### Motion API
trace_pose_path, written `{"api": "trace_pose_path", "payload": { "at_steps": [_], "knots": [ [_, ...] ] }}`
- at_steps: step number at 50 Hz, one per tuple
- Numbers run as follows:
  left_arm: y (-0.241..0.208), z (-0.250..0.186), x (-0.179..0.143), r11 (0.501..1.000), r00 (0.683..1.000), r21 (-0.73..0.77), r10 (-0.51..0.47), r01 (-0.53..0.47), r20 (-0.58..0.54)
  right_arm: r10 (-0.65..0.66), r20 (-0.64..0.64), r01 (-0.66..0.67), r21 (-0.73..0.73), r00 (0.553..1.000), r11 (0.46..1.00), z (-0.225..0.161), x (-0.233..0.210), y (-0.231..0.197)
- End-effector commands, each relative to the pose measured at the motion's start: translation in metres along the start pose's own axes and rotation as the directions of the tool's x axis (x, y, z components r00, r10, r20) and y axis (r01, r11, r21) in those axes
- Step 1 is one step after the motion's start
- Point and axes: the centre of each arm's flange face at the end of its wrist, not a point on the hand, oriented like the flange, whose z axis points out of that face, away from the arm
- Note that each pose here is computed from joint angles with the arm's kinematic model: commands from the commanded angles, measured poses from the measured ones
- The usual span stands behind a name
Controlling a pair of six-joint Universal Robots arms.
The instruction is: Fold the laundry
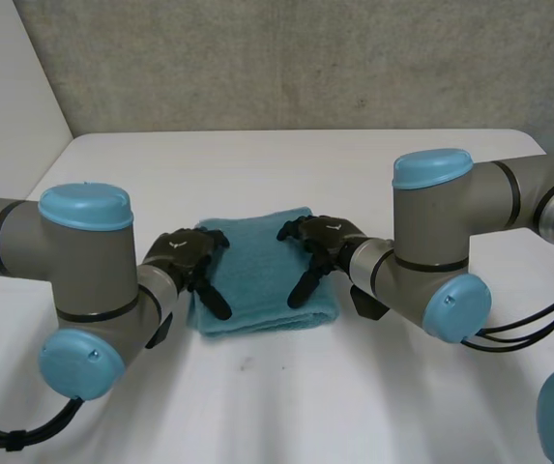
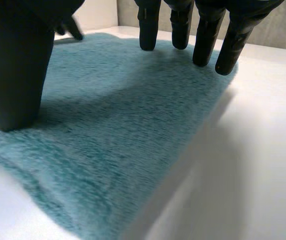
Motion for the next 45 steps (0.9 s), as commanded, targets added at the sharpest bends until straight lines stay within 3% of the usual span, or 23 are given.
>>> {"api": "trace_pose_path", "payload": {
  "at_steps": [1,7,9,11,14,17,19,20,24,27,36,45],
  "knots": [
    [-0.003,-0.005,-0.002,0.993,0.993,0.01,0.115,-0.116,0.008,-0.005,-0.018,0.005,0.044,1.0,0.999,-0.006,0.007,-0.017],
    [-0.034,-0.017,0.0,0.987,0.993,0.106,0.119,-0.12,0.01,-0.026,-0.033,0.031,0.143,0.999,0.989,-0.032,0.0,-0.056],
    [-0.067,-0.031,0.0,0.972,0.994,0.209,0.11,-0.111,0.018,-0.033,-0.051,0.042,0.186,0.998,0.982,-0.044,-0.002,-0.071],
    [-0.085,-0.04,-0.002,0.958,0.994,0.263,0.106,-0.11,0.029,-0.03,-0.125,0.065,0.285,0.992,0.956,-0.074,0.001,-0.104],
    [-0.117,-0.063,-0.006,0.928,0.994,0.357,0.096,-0.106,0.046,-0.019,-0.181,0.079,0.327,0.983,0.942,-0.091,0.009,-0.118],
    [-0.142,-0.085,-0.015,0.906,0.994,0.41,0.082,-0.105,0.073,-0.014,-0.295,0.135,0.393,0.955,0.909,-0.124,0.02,-0.143],
    [-0.15,-0.094,-0.023,0.904,0.993,0.413,0.073,-0.105,0.092,-0.028,-0.408,0.209,0.408,0.913,0.889,-0.15,0.032,-0.155],
    [-0.155,-0.101,-0.029,0.906,0.992,0.411,0.068,-0.104,0.103,-0.028,-0.408,0.21,0.408,0.913,0.889,-0.15,0.032,-0.155],
    [-0.163,-0.115,-0.033,0.912,0.993,0.399,0.064,-0.099,0.099,-0.041,-0.536,0.282,0.376,0.843,0.882,-0.177,0.05,-0.158],
    [-0.167,-0.13,-0.034,0.915,0.995,0.392,0.071,-0.094,0.073,-0.042,-0.566,0.294,0.362,0.823,0.885,-0.186,0.057,-0.157],
    [-0.17,-0.143,-0.034,0.916,1.0,0.4,0.019,-0.017,-0.001,-0.022,-0.584,0.268,0.338,0.811,0.902,-0.192,0.07,-0.146],
    [-0.162,-0.14,-0.033,0.926,1.0,0.376,0.007,-0.003,-0.011,-0.056,-0.519,0.251,0.314,0.853,0.916,-0.183,0.068,-0.134]
  ]
}}
